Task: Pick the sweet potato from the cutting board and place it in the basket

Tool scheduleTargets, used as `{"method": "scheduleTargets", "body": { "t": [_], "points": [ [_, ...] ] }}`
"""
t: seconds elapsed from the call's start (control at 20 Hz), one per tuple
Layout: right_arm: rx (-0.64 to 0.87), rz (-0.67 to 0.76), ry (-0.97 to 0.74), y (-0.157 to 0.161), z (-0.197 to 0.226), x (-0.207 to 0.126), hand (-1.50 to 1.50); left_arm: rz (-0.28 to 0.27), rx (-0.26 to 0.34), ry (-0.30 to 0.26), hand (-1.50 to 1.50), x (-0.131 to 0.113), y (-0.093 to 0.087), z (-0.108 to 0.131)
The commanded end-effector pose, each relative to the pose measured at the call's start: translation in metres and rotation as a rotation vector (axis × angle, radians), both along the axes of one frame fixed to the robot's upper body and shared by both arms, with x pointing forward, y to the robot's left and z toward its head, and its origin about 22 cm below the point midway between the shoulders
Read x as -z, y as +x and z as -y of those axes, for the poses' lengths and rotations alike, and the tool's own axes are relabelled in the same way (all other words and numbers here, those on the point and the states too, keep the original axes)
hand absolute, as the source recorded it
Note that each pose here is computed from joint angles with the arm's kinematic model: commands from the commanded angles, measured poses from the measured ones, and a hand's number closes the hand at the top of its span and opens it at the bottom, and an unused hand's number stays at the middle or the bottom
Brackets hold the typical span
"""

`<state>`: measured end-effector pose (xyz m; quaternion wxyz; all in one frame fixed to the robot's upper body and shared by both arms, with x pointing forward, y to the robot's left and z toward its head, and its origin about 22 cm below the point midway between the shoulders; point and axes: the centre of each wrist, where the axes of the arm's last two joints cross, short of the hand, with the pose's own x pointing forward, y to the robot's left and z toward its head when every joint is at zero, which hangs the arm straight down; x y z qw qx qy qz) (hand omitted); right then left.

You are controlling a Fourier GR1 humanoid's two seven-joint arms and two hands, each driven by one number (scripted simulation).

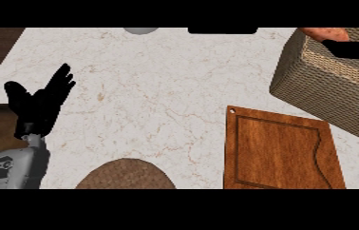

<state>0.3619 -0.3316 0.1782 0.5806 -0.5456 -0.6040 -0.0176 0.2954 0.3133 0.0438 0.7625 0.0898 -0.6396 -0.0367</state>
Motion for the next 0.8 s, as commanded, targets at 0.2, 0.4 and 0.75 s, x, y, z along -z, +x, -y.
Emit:
{"method": "scheduleTargets", "body": {
  "t": [0.2, 0.4, 0.75],
  "points": [
    [0.022, 0.153, 0.115, -0.013, 0.032, -0.007, -1.50, -0.003, -0.004, -0.017, 0.00, 0.002, 0.000, -0.009],
    [0.127, 0.320, 0.249, -0.035, 0.063, -0.018, -1.50, 0.004, -0.013, -0.014, 0.00, -0.002, -0.009, -0.006],
    [0.126, 0.360, 0.360, -0.116, 0.136, -0.026, -1.50, -0.016, -0.031, -0.010, 0.00, 0.006, -0.008, -0.012]
  ]
}}
